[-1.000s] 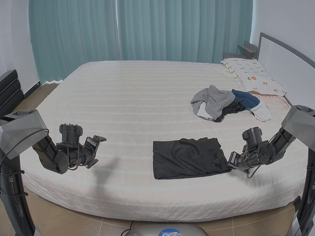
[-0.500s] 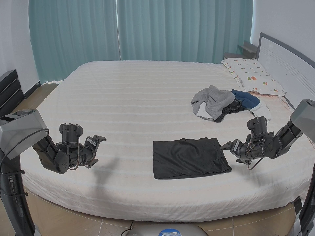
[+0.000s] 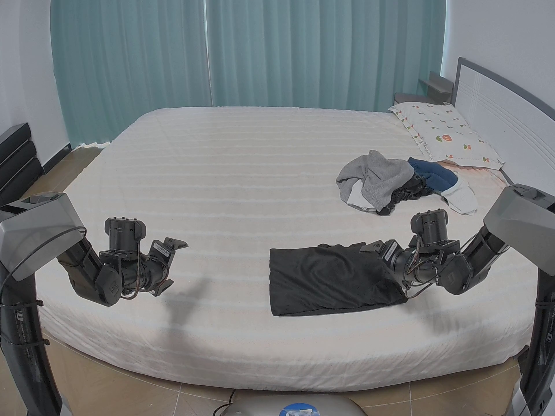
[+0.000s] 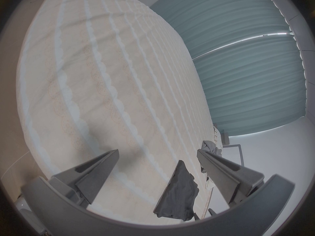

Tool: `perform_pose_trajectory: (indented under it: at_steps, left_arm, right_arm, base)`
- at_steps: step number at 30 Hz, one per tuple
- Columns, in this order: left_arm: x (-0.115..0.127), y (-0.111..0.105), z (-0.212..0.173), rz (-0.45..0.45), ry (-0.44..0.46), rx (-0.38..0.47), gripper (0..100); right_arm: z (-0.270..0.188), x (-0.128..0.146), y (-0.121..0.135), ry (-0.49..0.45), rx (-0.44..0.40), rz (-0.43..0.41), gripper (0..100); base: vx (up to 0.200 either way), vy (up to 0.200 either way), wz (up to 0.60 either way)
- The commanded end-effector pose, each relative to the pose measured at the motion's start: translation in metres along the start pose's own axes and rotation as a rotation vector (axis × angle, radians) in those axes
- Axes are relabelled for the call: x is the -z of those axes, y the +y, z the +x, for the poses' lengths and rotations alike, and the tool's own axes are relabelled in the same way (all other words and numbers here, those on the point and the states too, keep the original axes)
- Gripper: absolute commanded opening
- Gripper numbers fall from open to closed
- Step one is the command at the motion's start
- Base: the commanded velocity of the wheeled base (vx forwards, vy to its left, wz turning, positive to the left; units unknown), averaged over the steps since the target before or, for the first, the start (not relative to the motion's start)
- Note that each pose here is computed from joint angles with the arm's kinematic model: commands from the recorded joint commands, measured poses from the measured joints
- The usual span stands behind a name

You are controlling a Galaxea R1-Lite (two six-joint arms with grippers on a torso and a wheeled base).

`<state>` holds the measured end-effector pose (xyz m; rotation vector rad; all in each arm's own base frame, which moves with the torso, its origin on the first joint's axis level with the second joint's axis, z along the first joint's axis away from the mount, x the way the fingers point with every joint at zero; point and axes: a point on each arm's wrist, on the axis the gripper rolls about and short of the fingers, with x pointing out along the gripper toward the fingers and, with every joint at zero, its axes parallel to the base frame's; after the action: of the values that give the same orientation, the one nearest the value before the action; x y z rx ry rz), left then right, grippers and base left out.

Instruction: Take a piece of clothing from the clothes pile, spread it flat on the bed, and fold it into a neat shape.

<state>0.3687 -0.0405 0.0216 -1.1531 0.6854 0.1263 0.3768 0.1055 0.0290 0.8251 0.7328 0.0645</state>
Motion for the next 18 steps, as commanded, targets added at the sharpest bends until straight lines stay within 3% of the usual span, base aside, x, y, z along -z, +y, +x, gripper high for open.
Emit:
perform_pose_trajectory:
  at_steps: [1, 11, 18]
  left_arm:
    - [0.0, 0.0, 0.0, 0.001, 0.001, 0.0, 100]
    - [0.001, 0.001, 0.0, 0.006, 0.002, -0.003, 100]
    - [0.0, 0.0, 0.0, 0.004, -0.002, -0.001, 100]
  right_arm:
    - [0.02, 0.016, -0.017, 0.055, 0.056, 0.005, 100]
    - [0.02, 0.004, -0.045, 0.071, 0.162, 0.039, 100]
    - [-0.002, -0.014, -0.022, 0.014, 0.083, 0.041, 100]
  base:
    - [0.0, 0.0, 0.0]
    - [0.0, 0.0, 0.0]
    - [0.0, 0.0, 0.0]
